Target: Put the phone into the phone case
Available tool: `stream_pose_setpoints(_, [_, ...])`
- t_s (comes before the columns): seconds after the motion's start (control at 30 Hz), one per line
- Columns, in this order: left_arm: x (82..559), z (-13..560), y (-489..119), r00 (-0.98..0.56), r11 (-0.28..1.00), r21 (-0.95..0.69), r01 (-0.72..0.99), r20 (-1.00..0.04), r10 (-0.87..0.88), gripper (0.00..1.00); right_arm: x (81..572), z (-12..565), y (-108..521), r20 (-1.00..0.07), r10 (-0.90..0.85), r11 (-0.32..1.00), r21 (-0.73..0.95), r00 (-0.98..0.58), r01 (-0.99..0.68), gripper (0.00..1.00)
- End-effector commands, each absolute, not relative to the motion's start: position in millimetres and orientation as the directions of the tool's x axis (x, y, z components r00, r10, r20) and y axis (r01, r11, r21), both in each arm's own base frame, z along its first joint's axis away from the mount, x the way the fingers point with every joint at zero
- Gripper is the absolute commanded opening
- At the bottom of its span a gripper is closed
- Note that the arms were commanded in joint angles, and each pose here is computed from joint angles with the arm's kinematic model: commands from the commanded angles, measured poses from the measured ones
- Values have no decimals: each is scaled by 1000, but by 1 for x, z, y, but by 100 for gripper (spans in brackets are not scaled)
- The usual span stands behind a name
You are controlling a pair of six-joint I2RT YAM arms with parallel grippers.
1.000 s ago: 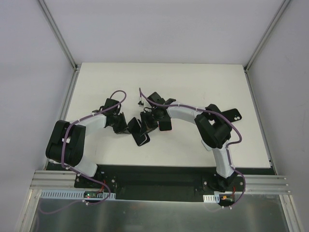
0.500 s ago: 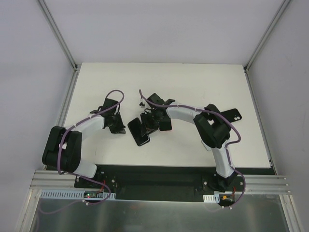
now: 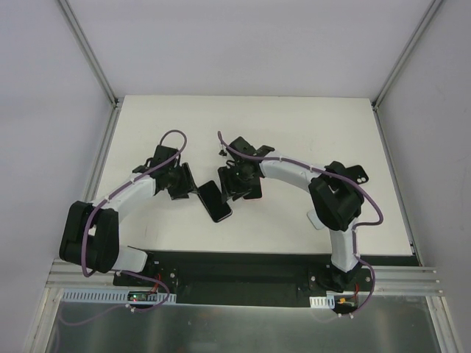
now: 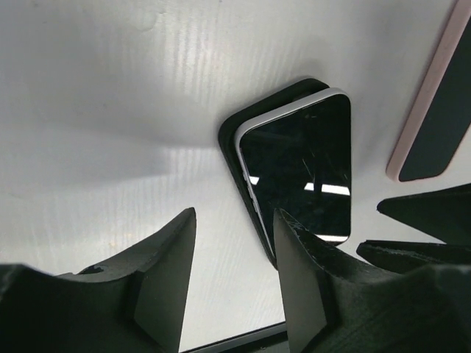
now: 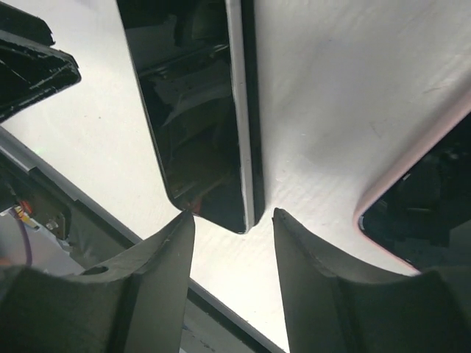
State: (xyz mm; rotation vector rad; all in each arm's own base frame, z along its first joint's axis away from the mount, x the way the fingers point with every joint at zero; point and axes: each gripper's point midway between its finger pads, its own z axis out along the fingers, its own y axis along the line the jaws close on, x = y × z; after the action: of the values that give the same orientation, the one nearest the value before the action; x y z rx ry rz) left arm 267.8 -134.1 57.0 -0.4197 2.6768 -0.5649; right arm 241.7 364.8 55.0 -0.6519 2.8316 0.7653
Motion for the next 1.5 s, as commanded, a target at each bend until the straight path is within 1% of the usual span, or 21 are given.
stream_pose_setpoints(0.0, [270, 53, -155, -905, 834, -521, -182, -244, -350, 46, 251, 65, 353, -271, -387, 789, 398, -881, -469, 50])
stream_pose_setpoints(0.2, [268, 39, -161, -919, 822, -537, -191, -196, -342, 46, 255, 48, 361, -268, -421, 767, 405, -867, -498, 46])
stream_pose_setpoints(0.23, [267, 37, -162, -922, 823, -535, -192, -190, -339, 45, 256, 43, 361, -264, -422, 769, 402, -867, -496, 38])
stream_pose_setpoints(0.27, [266, 35, -162, -924, 823, -533, -198, -180, -338, 45, 256, 40, 362, -260, -415, 773, 405, -872, -488, 32])
stream_pose_setpoints(0.33, [263, 33, -165, -930, 821, -537, -193, -167, -328, 44, 254, 33, 364, -251, -407, 772, 418, -878, -478, 27])
stream_pose_setpoints(0.4, [258, 31, -166, -934, 820, -539, -193, -156, -322, 44, 246, 30, 367, -233, -398, 768, 445, -887, -461, 26])
stream_pose_setpoints(0.5, [255, 30, -166, -936, 830, -529, -177, -171, -309, 46, 232, 20, 370, -223, -402, 762, 457, -888, -460, 25])
stream_pose_setpoints(0.67, [253, 30, -169, -942, 825, -540, -167, -159, -295, 47, 215, 3, 370, -163, -402, 783, 448, -901, -431, 19])
stream_pose_setpoints(0.77, [252, 30, -170, -943, 825, -541, -164, -159, -291, 46, 209, -2, 370, -156, -383, 795, 446, -911, -410, 17])
stream_pose_setpoints(0.8, [252, 29, -169, -943, 826, -539, -166, -158, -293, 46, 204, -3, 371, -148, -382, 792, 456, -912, -406, 17])
stream_pose_setpoints(0.87, [249, 27, -169, -945, 825, -539, -170, -148, -291, 46, 201, 3, 382, -169, -359, 769, 503, -918, -393, 20])
stream_pose_setpoints(0.9, [248, 27, -170, -947, 826, -540, -165, -146, -285, 45, 191, 0, 379, -143, -359, 762, 526, -922, -378, 22])
stream_pose_setpoints(0.93, [248, 26, -170, -948, 826, -539, -166, -143, -284, 45, 194, 6, 385, -173, -348, 741, 552, -921, -384, 28])
stream_pose_setpoints(1.03, [246, 24, -171, -951, 820, -551, -155, -141, -274, 45, 190, 8, 388, -179, -326, 725, 583, -928, -367, 35])
stream_pose_setpoints(1.17, [242, 25, -179, -958, 795, -588, -144, -120, -262, 41, 191, 11, 392, -186, -323, 710, 601, -928, -367, 38])
stream_pose_setpoints(1.3, [241, 25, -182, -960, 786, -603, -139, -111, -255, 31, 187, 15, 400, -177, -323, 672, 649, -930, -357, 43])
stream_pose_setpoints(1.33, [241, 27, -182, -961, 784, -606, -137, -112, -254, 29, 188, 18, 403, -189, -320, 659, 659, -928, -361, 45])
stream_pose_setpoints(1.37, [239, 26, -181, -960, 785, -604, -140, -111, -257, 25, 187, 16, 402, -183, -316, 659, 663, -931, -354, 46])
stream_pose_setpoints(1.47, [235, 27, -182, -960, 777, -612, -150, -99, -263, 18, 187, 20, 405, -169, -283, 627, 712, -944, -316, 48])
